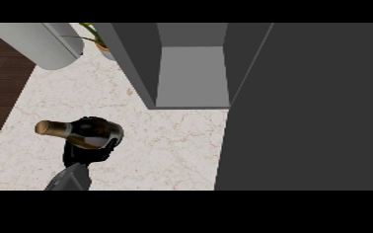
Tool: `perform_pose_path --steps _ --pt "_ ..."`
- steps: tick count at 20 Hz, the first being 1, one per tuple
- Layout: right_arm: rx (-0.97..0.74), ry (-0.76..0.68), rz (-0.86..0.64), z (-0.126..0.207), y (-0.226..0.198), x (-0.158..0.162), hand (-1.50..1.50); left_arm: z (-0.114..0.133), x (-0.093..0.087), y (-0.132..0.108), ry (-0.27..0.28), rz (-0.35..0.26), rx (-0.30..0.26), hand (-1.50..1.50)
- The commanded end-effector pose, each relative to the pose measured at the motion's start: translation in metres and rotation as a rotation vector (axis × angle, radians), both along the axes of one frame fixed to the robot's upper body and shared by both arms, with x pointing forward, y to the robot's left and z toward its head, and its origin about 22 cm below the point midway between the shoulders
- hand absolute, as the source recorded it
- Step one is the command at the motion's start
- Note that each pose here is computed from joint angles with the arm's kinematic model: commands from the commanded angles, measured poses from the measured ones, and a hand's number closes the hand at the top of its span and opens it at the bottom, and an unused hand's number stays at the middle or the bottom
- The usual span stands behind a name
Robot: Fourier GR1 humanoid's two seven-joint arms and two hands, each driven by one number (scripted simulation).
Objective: Pick up the wine, place it into the cabinet and close the cabinet
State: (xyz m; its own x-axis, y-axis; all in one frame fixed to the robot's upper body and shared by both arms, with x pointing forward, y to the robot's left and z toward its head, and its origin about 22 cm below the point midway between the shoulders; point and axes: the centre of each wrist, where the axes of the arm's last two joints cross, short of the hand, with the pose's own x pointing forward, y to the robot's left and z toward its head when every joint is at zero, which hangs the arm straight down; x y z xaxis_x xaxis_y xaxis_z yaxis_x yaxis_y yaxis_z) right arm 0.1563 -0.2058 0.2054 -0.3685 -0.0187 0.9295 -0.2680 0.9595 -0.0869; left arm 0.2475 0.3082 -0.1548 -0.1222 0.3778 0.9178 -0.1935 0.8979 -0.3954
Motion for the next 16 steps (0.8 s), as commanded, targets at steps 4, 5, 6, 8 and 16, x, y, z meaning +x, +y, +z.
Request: perform_pose_path --steps 4,5,6,8,16 --pt "0.032 -0.008 0.039 -0.001 -0.003 -0.027 -1.50 0.002 0.004 -0.017 -0.030 -0.081 -0.054 1.50" --pt "0.030 -0.013 0.029 0.005 -0.006 -0.007 -1.50 0.006 0.007 -0.021 -0.033 -0.088 -0.064 1.50" --pt "0.048 -0.026 0.037 -0.019 -0.004 -0.009 -1.50 0.001 0.003 -0.022 -0.074 -0.083 -0.066 1.50" --pt "0.052 -0.015 0.035 -0.014 -0.009 -0.004 -1.50 0.000 0.002 -0.024 -0.087 -0.064 -0.063 1.50" --pt "0.032 0.002 0.018 -0.004 0.004 -0.007 -1.50 0.022 -0.006 -0.048 -0.090 -0.200 -0.074 1.50"
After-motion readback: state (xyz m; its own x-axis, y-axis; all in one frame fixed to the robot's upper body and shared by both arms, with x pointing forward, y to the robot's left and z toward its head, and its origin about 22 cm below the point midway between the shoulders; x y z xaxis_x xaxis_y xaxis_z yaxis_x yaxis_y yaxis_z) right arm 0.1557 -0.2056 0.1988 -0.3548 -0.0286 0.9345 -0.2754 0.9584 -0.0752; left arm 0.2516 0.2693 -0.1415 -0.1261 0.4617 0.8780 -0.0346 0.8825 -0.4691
